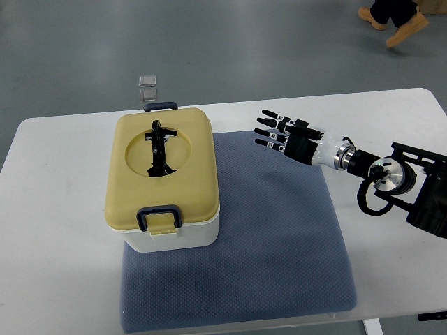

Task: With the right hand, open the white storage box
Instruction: 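Raise the right hand and move it toward the box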

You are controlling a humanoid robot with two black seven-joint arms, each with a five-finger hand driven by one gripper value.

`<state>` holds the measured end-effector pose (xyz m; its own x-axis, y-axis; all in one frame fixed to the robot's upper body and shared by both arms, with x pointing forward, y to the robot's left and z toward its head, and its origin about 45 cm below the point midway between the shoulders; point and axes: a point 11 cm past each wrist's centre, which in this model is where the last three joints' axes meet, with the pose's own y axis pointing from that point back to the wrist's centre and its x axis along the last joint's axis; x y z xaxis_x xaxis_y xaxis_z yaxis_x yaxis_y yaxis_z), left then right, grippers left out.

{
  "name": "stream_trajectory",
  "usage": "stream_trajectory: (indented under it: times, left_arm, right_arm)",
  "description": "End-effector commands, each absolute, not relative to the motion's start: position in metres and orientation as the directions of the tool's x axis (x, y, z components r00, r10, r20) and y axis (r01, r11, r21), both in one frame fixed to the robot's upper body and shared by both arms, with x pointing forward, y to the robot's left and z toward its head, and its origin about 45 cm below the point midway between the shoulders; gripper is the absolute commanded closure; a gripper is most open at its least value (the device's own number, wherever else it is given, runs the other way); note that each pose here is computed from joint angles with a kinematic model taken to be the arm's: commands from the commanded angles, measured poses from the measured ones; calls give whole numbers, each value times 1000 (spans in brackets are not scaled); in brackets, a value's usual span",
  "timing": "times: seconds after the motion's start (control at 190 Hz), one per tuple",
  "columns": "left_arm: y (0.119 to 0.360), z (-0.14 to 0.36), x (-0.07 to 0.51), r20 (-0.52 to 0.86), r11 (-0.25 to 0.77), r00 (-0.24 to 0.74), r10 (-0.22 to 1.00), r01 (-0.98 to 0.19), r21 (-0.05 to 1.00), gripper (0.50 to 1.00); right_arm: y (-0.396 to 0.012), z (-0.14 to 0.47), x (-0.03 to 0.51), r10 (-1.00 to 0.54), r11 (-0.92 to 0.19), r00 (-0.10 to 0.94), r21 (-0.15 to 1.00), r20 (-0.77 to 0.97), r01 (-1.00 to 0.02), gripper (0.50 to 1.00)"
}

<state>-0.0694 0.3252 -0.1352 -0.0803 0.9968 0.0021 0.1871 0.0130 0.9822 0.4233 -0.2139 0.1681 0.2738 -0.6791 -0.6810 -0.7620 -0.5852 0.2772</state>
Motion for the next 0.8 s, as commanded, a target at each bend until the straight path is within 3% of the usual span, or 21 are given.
stream_trajectory:
  times: [0.0,0.625,0.793]
  left_arm:
    - [326,-135,-70,3,10,-70,998,188,982,500]
    - [327,-135,-64,6,6,-66,998,180,984,500]
    - [329,-135,-65,10,2,-66,998,180,984,500]
  right_arm:
    - [-215,168,424,-683,-580,270,280,-678,-765,560]
    - [-241,165,435,-735,-512,228,302,-639,-805,560]
    - [-244,177,442,-758,-519,273,293,-593,-803,560]
